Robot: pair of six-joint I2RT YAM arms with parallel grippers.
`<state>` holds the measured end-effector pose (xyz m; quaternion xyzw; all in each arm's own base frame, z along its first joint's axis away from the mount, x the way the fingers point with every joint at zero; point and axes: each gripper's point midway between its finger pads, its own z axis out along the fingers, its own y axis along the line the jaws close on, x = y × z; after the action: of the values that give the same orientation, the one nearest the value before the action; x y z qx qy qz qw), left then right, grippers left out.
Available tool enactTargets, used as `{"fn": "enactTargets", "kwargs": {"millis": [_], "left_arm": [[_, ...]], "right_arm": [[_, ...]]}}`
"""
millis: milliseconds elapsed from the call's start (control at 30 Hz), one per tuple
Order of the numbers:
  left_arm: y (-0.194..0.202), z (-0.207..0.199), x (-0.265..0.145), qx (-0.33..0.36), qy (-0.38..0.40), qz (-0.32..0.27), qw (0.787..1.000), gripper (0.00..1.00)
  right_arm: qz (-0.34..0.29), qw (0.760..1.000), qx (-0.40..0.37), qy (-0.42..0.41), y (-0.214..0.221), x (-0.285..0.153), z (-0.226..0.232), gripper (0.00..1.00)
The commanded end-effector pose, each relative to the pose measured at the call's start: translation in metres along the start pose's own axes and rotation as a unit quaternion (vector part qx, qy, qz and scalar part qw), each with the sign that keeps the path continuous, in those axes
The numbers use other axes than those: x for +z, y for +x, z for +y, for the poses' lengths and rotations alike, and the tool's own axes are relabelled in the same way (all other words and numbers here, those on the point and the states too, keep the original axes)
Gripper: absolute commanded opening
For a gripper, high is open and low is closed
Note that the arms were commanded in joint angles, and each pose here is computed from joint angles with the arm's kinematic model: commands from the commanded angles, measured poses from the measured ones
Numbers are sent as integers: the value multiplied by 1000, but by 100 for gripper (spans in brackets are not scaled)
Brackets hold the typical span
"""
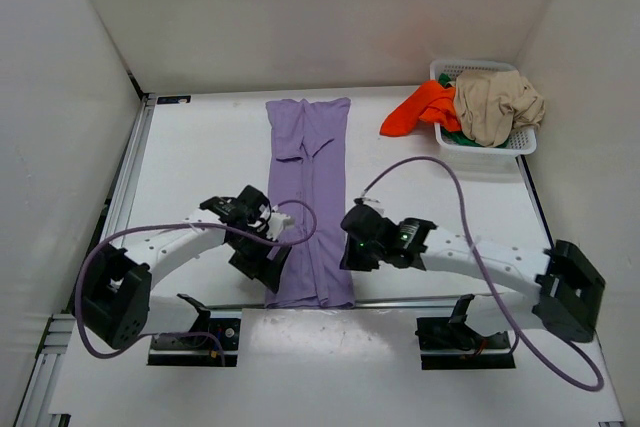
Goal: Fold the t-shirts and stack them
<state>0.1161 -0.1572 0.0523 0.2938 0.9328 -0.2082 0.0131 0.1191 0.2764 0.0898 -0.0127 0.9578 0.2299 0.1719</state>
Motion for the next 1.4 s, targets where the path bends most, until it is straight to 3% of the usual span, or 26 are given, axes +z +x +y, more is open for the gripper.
{"fn": "enactTargets", "kwargs": {"millis": [0,100,267,500,533,567,833,1000,1167,1300,1367], "left_arm": [[-23,-8,7,27,36,-65,997,92],[-3,4,22,11,22,-44,999,92],[16,8,39,1,38,-35,999,82],[30,13,48,-4,34,-24,999,28],[34,13,50,-6,34,-20,999,15],[34,13,50,-6,34,-20,999,11],[42,13,49,-8,34,-16,999,11],[47,13,40,-16,21,2,1000,11],[47,15,40,-16,17,2,1000,11],[46,14,39,-14,17,-2,1000,11],[44,14,38,-12,17,-7,1000,11]], "right_arm": [[5,1000,-14,17,-1,18,11,3],[6,1000,-12,26,3,30,9,0],[29,999,0,24,18,48,10,0],[65,998,-25,-2,37,67,28,0],[77,997,-30,4,45,72,27,0],[76,997,-30,2,43,73,32,0],[45,994,-92,-26,56,64,75,0],[36,992,-109,47,53,66,59,0],[53,989,-125,65,58,75,57,0],[29,993,-113,36,49,50,65,0],[10,995,-100,23,43,32,60,14]]}}
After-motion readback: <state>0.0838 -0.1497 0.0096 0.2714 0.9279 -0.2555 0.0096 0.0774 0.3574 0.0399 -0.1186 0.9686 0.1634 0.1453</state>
